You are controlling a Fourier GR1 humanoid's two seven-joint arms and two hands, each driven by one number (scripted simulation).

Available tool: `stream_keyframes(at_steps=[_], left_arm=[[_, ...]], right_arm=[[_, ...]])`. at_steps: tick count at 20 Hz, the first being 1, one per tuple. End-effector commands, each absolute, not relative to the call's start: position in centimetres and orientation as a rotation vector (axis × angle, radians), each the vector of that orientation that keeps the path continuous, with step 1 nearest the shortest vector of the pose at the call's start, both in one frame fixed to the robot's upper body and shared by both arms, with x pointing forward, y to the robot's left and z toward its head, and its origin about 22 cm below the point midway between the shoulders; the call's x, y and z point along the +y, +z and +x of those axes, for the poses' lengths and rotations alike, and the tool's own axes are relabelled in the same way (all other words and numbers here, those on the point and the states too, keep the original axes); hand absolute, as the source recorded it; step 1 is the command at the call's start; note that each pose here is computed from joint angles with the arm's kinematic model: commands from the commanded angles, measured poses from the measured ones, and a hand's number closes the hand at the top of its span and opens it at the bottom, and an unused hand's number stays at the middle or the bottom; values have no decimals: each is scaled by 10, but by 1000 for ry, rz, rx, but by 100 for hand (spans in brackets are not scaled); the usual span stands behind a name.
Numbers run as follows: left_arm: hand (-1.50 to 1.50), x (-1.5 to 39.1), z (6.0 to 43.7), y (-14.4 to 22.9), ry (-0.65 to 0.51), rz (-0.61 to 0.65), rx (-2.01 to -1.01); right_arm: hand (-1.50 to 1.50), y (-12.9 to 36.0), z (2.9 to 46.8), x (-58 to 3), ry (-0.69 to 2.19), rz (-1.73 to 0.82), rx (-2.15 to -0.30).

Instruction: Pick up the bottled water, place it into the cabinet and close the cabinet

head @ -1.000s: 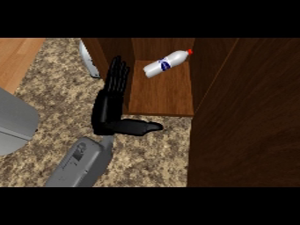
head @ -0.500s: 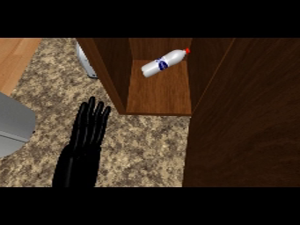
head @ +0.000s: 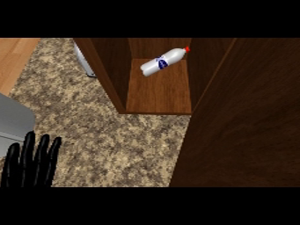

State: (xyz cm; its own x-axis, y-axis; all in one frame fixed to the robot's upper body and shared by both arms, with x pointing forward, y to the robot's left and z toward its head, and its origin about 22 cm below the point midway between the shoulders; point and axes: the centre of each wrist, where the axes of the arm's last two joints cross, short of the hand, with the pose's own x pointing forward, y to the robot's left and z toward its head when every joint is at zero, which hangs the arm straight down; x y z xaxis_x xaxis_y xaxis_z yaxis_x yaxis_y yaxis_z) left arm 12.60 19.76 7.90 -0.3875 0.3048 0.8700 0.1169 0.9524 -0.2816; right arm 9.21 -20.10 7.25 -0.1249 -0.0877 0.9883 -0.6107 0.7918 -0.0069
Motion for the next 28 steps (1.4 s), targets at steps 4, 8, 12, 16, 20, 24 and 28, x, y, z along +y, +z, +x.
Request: stream_keyframes(at_steps=[4,8,12,16,20,24,28], left_arm=[[-150,229,96,81,266,-283,-1984],[-150,239,79,91,256,-284,-1974],[-150,254,75,103,245,-297,-1987],[-150,265,69,88,241,-298,-1983],[-150,275,65,98,197,-335,-1984],[-150,290,57,87,225,-307,-1971],[-150,300,42,100,232,-324,-1993]], right_arm=[[150,106,80,-163,638,680,-1694],[150,109,81,-156,662,683,-1688],[150,112,83,-145,668,691,-1675],[150,108,93,-139,605,716,-1647],[150,116,108,-135,566,728,-1666],[150,122,122,-127,573,723,-1633],[150,128,151,-105,539,704,-1641]])
